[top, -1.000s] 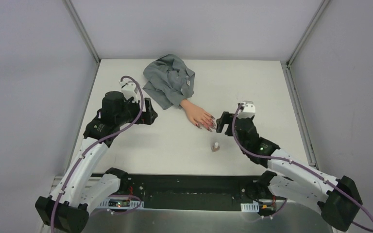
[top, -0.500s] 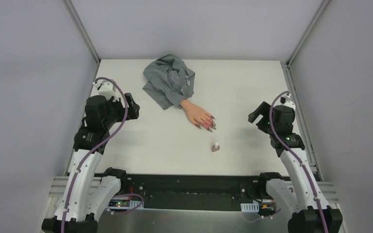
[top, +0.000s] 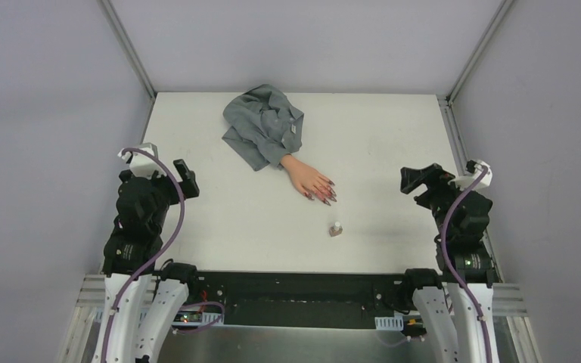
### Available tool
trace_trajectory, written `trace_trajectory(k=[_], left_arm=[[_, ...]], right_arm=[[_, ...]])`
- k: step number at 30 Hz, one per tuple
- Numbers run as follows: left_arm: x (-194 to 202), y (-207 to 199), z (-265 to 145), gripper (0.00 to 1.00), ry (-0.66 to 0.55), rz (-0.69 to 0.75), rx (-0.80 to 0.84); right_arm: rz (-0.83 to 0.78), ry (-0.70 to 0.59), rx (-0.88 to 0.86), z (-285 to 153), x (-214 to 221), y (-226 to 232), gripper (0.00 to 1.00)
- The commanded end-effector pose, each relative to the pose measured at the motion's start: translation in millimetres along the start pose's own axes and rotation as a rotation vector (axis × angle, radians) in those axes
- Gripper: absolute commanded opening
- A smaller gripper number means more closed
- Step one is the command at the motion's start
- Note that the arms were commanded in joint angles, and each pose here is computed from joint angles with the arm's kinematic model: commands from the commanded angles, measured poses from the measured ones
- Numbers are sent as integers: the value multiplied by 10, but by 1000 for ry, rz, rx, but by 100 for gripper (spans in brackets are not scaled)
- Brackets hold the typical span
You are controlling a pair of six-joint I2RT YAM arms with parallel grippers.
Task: Paint the nails
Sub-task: Reset both arms
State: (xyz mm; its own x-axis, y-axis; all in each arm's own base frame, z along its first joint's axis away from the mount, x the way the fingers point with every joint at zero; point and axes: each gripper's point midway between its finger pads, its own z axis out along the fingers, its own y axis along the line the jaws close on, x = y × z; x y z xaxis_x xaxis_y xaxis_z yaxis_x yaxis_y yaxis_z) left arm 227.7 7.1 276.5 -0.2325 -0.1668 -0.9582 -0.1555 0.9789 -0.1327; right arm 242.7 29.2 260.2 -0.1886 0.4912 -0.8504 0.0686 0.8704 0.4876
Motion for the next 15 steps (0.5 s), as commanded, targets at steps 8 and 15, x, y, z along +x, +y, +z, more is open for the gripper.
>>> trace_trajectory(k=[8, 15], left_arm=[[139, 39, 32, 99, 49, -1, -21], [139, 25, 37, 99, 53, 9, -12]], right_arm=[[-18, -14, -25, -9, -8, 23, 87], [-21, -18, -21, -16, -26, 19, 87]])
